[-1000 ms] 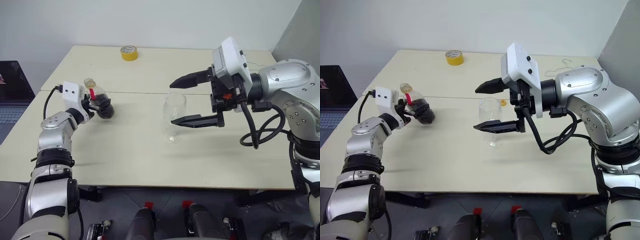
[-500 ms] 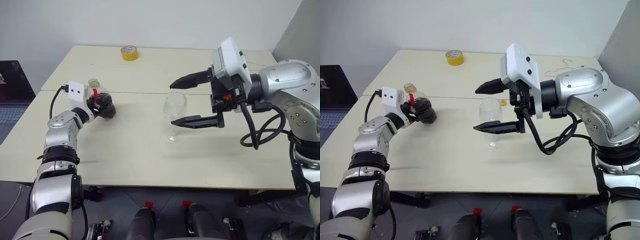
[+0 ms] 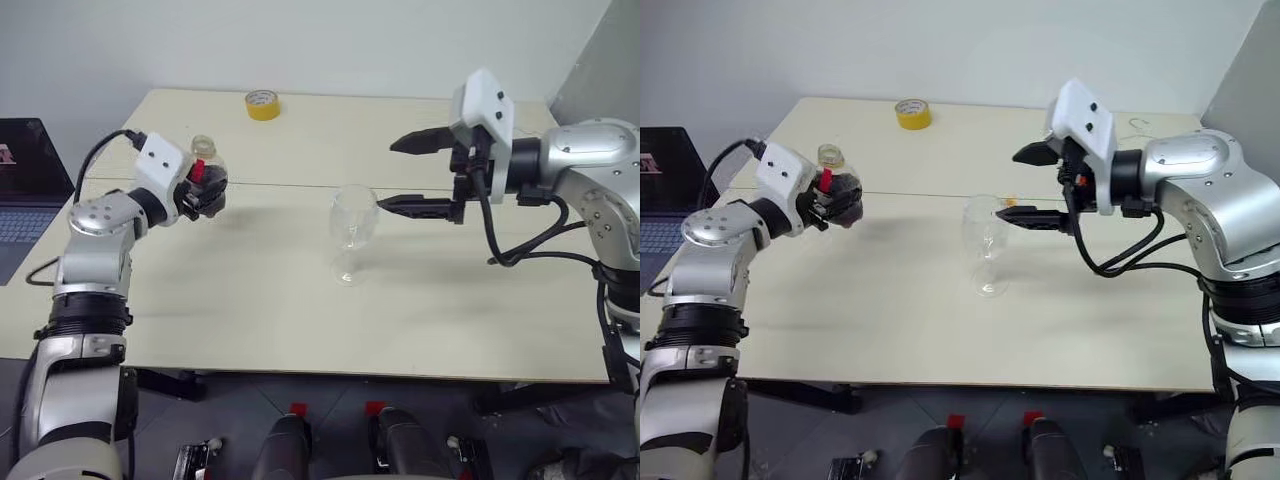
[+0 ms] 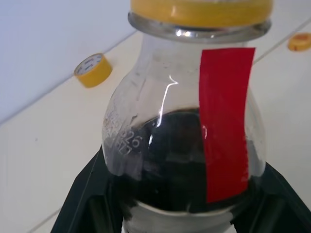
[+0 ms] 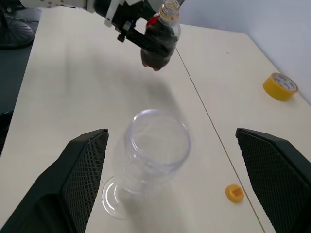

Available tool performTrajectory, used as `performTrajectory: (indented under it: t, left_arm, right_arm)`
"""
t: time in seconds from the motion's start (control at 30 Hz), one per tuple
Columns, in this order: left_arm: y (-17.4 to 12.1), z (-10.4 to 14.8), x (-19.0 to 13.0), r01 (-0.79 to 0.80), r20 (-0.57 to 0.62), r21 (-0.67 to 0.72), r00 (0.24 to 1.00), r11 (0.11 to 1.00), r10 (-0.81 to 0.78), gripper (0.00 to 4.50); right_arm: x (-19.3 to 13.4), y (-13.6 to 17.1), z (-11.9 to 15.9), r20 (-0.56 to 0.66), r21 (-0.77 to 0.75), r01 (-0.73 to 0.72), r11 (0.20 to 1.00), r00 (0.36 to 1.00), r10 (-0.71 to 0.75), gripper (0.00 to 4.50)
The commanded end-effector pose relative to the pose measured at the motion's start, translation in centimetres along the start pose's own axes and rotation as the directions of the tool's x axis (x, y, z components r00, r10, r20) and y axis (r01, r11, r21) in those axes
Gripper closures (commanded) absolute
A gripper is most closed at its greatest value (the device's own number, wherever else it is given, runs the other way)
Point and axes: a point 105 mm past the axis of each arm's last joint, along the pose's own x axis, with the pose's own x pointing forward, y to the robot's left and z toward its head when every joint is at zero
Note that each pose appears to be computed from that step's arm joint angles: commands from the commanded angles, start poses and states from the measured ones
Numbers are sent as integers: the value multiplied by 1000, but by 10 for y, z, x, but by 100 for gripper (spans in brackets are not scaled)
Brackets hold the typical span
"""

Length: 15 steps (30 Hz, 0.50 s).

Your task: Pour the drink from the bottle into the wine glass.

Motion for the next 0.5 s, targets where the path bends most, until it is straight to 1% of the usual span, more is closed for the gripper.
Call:
performTrajectory:
  t: [0.03, 0.17, 0.27, 0.4, 0.5]
  left_arm:
    - [9, 57, -1, -7, 111, 230, 994, 973, -19, 196]
    - [4, 89, 7, 8, 161, 350, 985, 937, -68, 196]
    - [0, 111, 16, 9, 205, 398, 974, 917, -99, 196]
    - [-8, 123, 31, 18, 199, 509, 970, 861, -138, 196]
    - [-13, 132, 38, 25, 216, 536, 962, 844, -165, 196]
  right_arm:
    - [-24, -10, 3, 25, -33, 64, 997, 998, -63, 0]
    - [-36, -11, -4, 19, -20, 84, 996, 996, -83, 0]
    - [-39, -11, -7, 29, 0, 102, 995, 994, -102, 0]
    - [-34, -6, -6, 51, 14, 97, 995, 994, -98, 0]
    - [-31, -3, -5, 61, 17, 90, 996, 994, -90, 0]
